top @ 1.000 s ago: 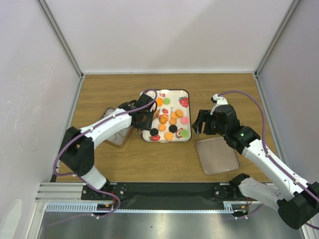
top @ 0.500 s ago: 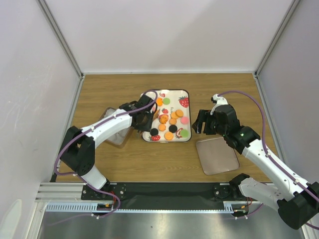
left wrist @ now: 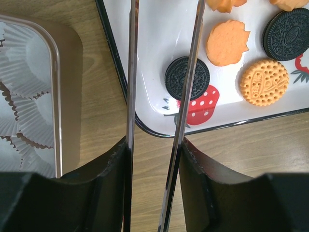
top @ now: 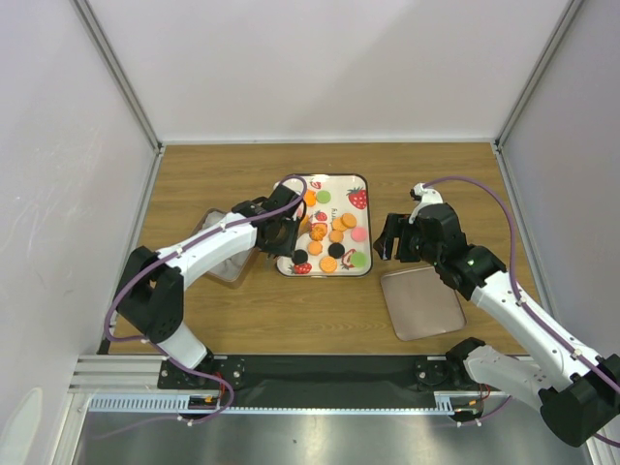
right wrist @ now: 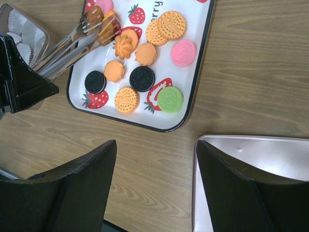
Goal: Pack the cookies
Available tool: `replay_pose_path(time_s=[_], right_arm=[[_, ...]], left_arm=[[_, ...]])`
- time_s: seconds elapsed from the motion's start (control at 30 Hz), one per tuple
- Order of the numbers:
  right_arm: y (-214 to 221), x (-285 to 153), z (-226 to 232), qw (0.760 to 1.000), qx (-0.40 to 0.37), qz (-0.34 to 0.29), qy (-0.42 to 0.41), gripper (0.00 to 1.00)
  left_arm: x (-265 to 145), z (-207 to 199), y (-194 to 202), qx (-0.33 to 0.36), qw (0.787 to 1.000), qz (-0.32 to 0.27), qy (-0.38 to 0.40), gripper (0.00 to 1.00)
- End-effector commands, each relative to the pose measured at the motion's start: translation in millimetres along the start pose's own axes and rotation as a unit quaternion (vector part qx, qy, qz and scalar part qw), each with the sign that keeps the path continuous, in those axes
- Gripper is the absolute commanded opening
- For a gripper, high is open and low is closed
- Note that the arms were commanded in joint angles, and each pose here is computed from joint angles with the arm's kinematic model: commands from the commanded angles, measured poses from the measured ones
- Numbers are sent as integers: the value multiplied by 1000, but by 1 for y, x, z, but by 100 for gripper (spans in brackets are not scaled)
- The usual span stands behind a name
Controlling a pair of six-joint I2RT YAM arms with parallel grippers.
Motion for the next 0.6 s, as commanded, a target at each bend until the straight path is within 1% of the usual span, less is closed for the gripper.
replay_pose_path(time_s=[0.0,0.33,0.57], right_arm=[[-5,-4,2,1000,-7,-17,-10,73],[-5,-4,2,1000,-7,-17,-12,73],[-5,-3,2,1000,-7,-16,-12,73]], left_arm=[[-17,-2,-3,2,1000,-23,9,47],[-10,-1,2,9,1000,-6,4,47],[-7,-1,-2,14,1000,-4,-5,47]])
Point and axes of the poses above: each gripper's point midway between its finger pads, its own x axis out along the fingers, its own z axis along the line the jaws close on, y = z × x, the point moved 8 cm from there along -x, back along the fingers, and after that the axes turned 4 degrees about x, right-handed, at the moved point
